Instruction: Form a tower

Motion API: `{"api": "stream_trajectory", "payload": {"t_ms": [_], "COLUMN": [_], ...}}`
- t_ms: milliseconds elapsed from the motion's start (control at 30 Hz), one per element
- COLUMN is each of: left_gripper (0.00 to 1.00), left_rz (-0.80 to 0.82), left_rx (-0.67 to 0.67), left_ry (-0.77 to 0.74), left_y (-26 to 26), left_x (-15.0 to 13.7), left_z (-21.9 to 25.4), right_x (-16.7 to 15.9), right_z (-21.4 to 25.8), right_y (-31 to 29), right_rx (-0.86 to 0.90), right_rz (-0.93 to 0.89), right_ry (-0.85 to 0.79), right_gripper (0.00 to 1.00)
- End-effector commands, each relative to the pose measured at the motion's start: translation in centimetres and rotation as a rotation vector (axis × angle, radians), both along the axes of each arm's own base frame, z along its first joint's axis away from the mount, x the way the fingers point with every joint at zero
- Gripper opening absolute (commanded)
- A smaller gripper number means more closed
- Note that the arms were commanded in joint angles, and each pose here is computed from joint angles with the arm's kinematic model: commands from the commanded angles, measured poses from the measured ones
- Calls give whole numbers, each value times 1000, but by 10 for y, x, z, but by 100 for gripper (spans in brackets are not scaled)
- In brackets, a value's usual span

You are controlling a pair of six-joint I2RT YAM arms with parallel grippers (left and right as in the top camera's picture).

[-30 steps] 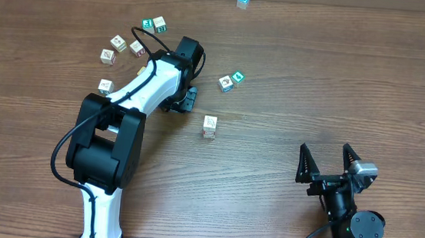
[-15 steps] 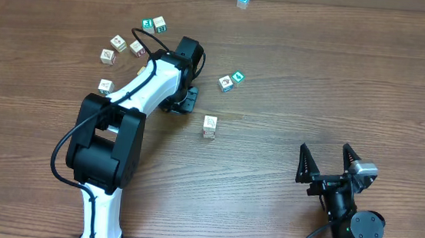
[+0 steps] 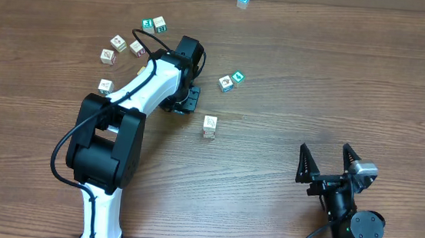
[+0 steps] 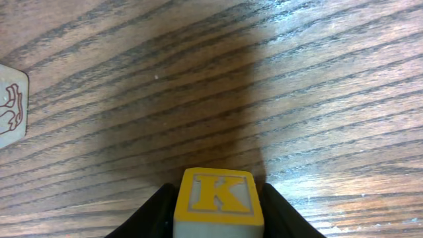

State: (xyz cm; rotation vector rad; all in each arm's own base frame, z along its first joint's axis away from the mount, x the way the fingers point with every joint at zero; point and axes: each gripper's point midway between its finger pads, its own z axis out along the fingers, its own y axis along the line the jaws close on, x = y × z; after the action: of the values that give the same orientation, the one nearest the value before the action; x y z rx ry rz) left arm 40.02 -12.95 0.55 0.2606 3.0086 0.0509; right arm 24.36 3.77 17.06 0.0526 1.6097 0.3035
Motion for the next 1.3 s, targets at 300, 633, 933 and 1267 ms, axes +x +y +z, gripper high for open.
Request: {"api": "stream_trajectory", "payload": {"t_ms": [300, 633, 933, 1267], "left_gripper": [30, 27, 27, 10], "left_rz": [29, 28, 28, 28], "left_rx": [-19, -20, -26, -29], "left_ry": [-12, -13, -28, -37], "left_y": [-2, -3, -4, -5], "left_x": [7, 8, 11, 14], "left_z": [2, 2, 2, 3], "right_x": [0, 0, 0, 0], "right_z": [-1, -1, -1, -1], "right_y": [-1, -1, -1, -1], "right_rx": [6, 6, 6, 6], "right_rz": [-2, -2, -2, -2], "right_ry": [-6, -6, -6, -6], "right_gripper": [100, 100, 100, 100]}}
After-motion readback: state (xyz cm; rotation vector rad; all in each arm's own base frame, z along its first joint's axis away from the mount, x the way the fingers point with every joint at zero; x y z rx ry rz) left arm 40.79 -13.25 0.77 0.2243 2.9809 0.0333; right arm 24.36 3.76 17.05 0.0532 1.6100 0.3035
